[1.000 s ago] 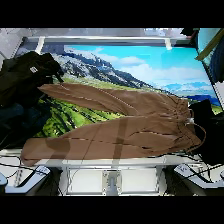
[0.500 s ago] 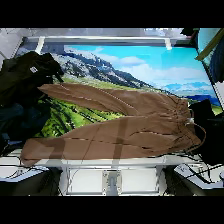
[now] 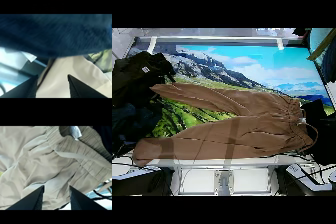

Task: Fold the clothes and pants, and hang the long-sleeved shirts on hangers.

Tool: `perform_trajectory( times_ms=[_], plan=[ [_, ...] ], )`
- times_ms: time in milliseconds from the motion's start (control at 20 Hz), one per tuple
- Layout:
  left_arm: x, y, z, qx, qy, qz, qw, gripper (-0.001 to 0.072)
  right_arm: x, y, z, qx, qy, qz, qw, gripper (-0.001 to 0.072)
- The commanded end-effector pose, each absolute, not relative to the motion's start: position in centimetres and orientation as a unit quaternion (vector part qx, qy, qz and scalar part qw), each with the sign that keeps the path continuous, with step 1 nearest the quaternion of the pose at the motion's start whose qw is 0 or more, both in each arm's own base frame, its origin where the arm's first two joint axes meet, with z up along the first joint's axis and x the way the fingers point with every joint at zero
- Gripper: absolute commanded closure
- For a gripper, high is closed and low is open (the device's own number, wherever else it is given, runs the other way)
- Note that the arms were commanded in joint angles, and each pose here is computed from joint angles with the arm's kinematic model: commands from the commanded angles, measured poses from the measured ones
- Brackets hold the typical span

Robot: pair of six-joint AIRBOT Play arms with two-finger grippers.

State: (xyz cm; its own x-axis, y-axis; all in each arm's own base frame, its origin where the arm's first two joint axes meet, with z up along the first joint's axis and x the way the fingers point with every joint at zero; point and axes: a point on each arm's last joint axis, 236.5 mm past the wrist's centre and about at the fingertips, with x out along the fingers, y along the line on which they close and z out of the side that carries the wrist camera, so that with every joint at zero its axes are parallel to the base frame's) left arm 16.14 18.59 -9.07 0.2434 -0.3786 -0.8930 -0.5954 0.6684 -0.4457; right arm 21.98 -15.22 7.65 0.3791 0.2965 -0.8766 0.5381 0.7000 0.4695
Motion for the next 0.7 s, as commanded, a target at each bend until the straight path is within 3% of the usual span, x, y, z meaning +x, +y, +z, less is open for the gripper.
perform_trajectory(
  times_ms=[0, 250, 300, 350, 400, 550, 650],
  plan=[
    [17.4, 17.7, -10.8, -0.380, 0.627, 0.046, 0.678, 0.0295, 21.9, -15.1, 8.1, 0.377, 0.547, -0.086, 0.743, 0.0347],
    [18.8, 15.4, -11.9, -0.358, 0.653, -0.005, 0.667, 0.0348, 21.8, -14.9, 8.7, 0.372, 0.541, -0.091, 0.749, 0.0347],
    [19.0, 15.0, -11.9, -0.355, 0.656, -0.010, 0.666, 0.0395, 21.8, -14.9, 8.7, 0.371, 0.541, -0.091, 0.749, 0.0347],
    [19.2, 14.8, -11.9, -0.349, 0.658, -0.014, 0.667, 0.0580, 21.8, -14.9, 8.7, 0.371, 0.541, -0.091, 0.750, 0.0347],
    [19.5, 15.0, -11.7, -0.343, 0.658, -0.016, 0.670, 0.0692, 21.8, -14.9, 8.8, 0.370, 0.540, -0.092, 0.750, 0.0348],
    [21.4, 16.6, -9.7, -0.325, 0.638, -0.009, 0.698, 0.0695, 21.8, -14.9, 8.8, 0.370, 0.540, -0.092, 0.750, 0.0347],
    [24.0, 18.4, -6.5, -0.309, 0.597, 0.003, 0.740, 0.0695, 21.8, -14.9, 8.8, 0.370, 0.540, -0.092, 0.751, 0.0348]
  ],
)
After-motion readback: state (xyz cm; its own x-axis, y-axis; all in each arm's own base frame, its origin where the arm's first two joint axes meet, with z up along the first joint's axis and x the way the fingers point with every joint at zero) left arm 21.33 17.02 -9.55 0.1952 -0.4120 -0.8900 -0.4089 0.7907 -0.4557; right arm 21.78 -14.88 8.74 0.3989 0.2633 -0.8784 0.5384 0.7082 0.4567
